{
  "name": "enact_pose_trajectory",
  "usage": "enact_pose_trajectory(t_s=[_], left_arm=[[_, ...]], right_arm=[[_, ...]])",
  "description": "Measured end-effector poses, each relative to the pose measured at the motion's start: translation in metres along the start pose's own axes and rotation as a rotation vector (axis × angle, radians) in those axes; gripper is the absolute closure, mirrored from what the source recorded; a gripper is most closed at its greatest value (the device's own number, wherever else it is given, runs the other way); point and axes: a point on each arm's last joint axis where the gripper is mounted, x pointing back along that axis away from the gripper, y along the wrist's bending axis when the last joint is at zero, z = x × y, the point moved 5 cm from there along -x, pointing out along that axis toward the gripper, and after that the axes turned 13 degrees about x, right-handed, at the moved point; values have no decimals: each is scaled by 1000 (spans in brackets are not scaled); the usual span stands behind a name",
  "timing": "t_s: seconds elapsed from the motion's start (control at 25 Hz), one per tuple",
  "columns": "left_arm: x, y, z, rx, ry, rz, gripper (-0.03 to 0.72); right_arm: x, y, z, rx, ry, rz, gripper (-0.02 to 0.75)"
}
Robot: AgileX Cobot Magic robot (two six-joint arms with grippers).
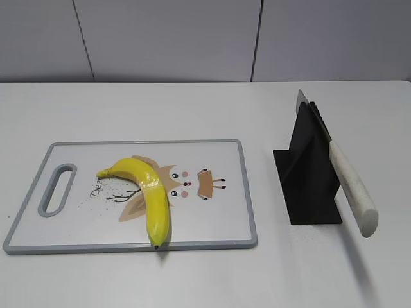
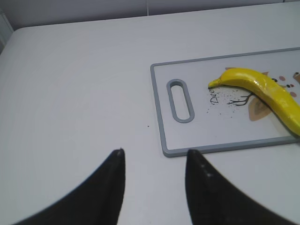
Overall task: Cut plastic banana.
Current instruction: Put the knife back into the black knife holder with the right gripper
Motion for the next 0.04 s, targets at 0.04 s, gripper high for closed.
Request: enact_pose_trajectory(t_s=[0.04], left_arm=[[0,0,0,0,0,0,273]], right_arm=[[0,0,0,0,0,0,150]])
